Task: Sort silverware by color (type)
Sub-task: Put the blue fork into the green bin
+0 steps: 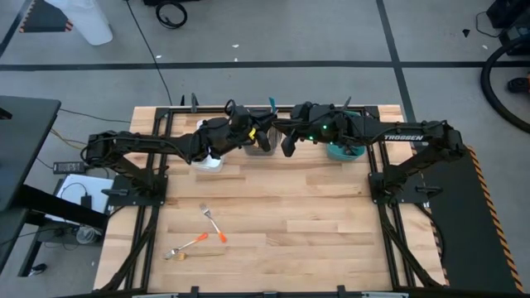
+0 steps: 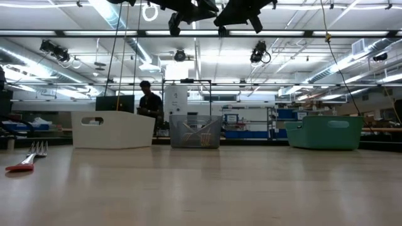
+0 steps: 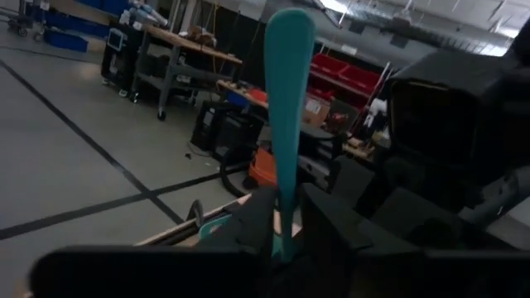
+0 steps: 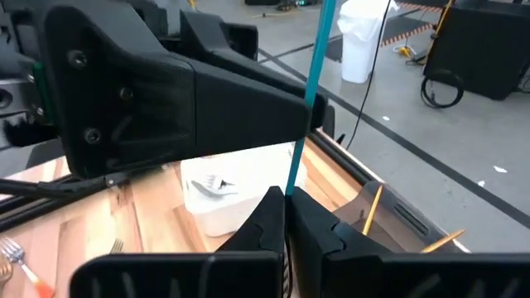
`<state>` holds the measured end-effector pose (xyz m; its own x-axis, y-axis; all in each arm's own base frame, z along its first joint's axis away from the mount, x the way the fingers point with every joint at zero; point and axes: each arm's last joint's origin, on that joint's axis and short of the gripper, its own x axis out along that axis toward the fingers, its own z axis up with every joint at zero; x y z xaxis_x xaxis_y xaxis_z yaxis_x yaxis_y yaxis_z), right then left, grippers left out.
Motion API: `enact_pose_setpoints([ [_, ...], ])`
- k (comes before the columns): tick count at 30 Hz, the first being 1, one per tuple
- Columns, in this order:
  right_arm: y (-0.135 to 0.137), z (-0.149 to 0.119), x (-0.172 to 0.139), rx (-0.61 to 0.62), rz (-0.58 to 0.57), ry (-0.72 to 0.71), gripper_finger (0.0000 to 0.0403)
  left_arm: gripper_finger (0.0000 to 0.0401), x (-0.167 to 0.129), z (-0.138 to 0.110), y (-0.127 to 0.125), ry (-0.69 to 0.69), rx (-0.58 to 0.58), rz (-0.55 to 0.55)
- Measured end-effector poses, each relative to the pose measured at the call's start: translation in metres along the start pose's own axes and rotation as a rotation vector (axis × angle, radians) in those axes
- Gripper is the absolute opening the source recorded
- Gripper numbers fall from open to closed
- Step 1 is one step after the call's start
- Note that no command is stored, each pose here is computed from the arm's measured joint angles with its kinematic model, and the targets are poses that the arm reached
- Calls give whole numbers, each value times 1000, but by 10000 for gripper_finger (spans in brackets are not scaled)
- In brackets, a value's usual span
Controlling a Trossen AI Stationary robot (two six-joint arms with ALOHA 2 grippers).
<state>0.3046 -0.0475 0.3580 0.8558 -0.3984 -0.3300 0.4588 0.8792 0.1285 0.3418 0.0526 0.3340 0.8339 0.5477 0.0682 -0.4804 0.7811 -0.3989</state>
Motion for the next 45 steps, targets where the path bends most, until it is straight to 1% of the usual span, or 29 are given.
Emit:
enact_pose_setpoints([
  [4, -1, -2, -2, 15, -9, 29, 10, 110, -1, -2, 1, 32, 18, 13],
  [7, -4, -4, -7, 9, -47, 53, 10, 128, -6, 0, 4, 83, 47, 35],
  [12, -17, -5, -17, 20, -132, 102, 9, 134, -12, -7, 10, 200, 109, 90],
  [15, -27, -11, -19, 26, -196, 175, 10, 134, -14, -12, 12, 250, 136, 108],
  [20, -45, -23, -18, -9, -297, 320, 13, 135, -16, -18, 15, 310, 170, 134],
  [24, -60, -32, -16, -35, -351, 394, 13, 135, -16, -19, 16, 321, 175, 138],
  [29, -83, -52, -14, -42, -418, 501, 14, 135, -16, -19, 16, 325, 172, 131],
  [32, -97, -66, -11, -30, -421, 562, 14, 135, -16, -18, 16, 321, 164, 129],
  [35, -109, -81, -10, -12, -430, 618, 15, 135, -19, -11, 14, 299, 138, 120],
  [43, -138, -119, -15, 60, -505, 743, 15, 135, -29, 5, 12, 275, 120, 83],
  [45, -145, -128, -17, 72, -526, 772, 16, 135, -30, 7, 12, 272, 133, 80],
])
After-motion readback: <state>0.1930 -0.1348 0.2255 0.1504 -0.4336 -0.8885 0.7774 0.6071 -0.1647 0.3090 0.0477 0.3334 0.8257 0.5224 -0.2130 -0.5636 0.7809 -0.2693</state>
